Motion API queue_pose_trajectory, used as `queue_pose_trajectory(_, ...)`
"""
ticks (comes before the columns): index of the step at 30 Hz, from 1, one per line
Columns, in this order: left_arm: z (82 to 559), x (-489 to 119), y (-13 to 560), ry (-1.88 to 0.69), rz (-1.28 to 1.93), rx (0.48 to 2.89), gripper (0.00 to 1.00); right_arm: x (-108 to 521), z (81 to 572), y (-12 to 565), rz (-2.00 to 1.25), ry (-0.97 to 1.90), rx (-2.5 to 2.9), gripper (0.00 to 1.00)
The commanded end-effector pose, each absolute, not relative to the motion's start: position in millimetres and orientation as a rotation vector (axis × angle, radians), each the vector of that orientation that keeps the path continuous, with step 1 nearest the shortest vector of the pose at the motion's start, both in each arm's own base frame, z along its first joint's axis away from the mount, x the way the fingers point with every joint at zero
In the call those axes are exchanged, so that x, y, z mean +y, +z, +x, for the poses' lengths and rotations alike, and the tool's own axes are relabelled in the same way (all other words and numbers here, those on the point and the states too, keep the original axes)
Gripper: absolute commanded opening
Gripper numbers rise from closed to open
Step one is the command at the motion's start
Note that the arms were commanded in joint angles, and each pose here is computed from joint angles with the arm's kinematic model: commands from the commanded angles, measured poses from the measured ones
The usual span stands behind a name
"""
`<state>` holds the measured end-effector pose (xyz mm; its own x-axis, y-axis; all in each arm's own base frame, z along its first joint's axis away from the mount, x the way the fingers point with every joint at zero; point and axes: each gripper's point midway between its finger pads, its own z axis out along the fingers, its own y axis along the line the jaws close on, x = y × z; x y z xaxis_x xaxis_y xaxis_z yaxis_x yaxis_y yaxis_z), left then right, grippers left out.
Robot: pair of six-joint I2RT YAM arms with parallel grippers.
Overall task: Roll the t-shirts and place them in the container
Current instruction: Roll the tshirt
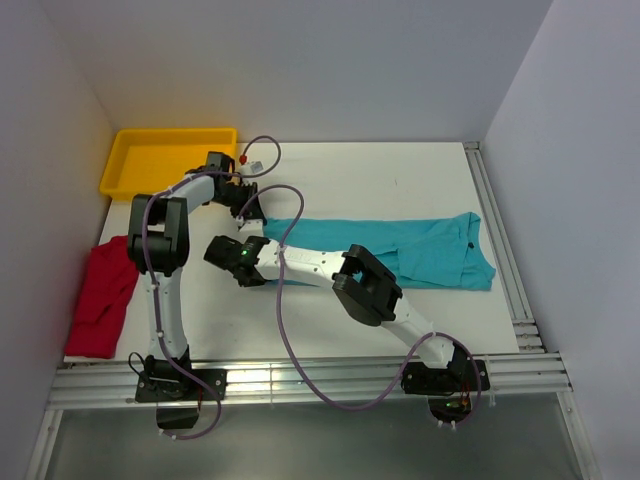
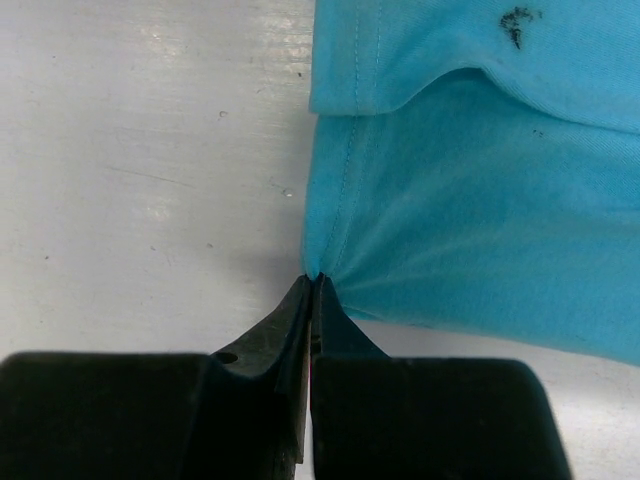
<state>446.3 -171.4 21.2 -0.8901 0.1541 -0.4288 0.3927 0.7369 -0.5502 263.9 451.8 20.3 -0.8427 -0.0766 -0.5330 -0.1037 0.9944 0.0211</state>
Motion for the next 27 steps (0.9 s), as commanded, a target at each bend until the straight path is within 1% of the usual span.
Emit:
queue_pose_trajectory(1,446,-133,-7,-0.677,0.360,2.686,0.00,478,252,27,-0.144,0.209,2.596,0.00)
queue_pose_trajectory(14,439,-88,-8,-0.611,0.277,2.710,0.00,519,238,38,-0.190,0.415,2.614,0.00)
queue_pose_trajectory(24,446,-82,12,-0.520,0.280,2.694,0.00,513,243,63,-0.104,0.593,2.585,0.00)
queue_pose_trajectory(27,449,-84,19,-0.449,0.301,2.687,0.00,509,246,66,-0.063,0.631,2.584,0.00)
